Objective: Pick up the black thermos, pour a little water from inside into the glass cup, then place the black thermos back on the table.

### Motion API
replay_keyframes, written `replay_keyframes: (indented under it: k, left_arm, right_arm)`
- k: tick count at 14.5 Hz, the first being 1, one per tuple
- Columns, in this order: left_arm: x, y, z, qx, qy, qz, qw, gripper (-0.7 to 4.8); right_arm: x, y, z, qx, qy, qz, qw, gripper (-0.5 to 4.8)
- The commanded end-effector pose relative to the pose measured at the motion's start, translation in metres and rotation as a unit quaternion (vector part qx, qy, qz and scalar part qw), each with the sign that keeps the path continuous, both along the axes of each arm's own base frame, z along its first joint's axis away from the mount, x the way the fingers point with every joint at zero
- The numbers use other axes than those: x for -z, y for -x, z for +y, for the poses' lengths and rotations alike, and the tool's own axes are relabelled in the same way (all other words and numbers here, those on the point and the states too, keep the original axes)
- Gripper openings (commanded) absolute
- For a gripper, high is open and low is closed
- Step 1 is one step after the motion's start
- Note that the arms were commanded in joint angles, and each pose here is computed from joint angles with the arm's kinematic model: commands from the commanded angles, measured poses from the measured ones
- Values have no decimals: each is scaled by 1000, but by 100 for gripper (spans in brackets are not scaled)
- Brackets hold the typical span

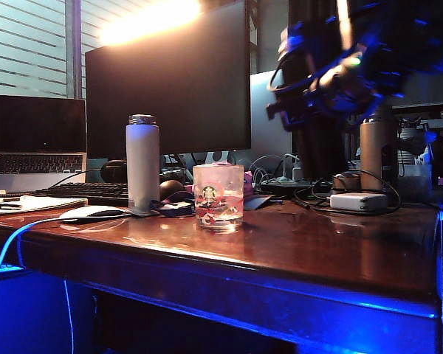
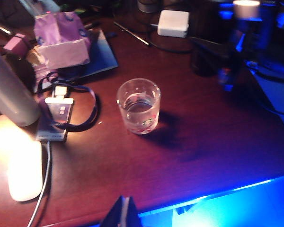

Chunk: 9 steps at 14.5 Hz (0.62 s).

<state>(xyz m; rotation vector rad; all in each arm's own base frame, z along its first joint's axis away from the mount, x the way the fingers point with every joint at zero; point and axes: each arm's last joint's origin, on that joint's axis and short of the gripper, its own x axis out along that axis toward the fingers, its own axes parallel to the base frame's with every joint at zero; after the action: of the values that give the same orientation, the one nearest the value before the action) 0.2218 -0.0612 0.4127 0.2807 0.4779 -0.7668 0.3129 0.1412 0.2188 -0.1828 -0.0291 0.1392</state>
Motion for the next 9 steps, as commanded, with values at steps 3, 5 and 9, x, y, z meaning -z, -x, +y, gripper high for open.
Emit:
replay_keyframes:
  k: [3,5,9]
  left_arm:
    - [-3,0,0,3,2,-9,1000,-3]
    - [-3,0,0,3,2,-10,1000,-3]
    - [-3,0,0,3,2,-9,1000,-3]
  right_arm:
    - [11,6,-10,-75,-61,5,995,57]
    - [17,2,-16,-93,-73,19,993,57]
    - [34,-2,-16,-127,-71,50,988,57]
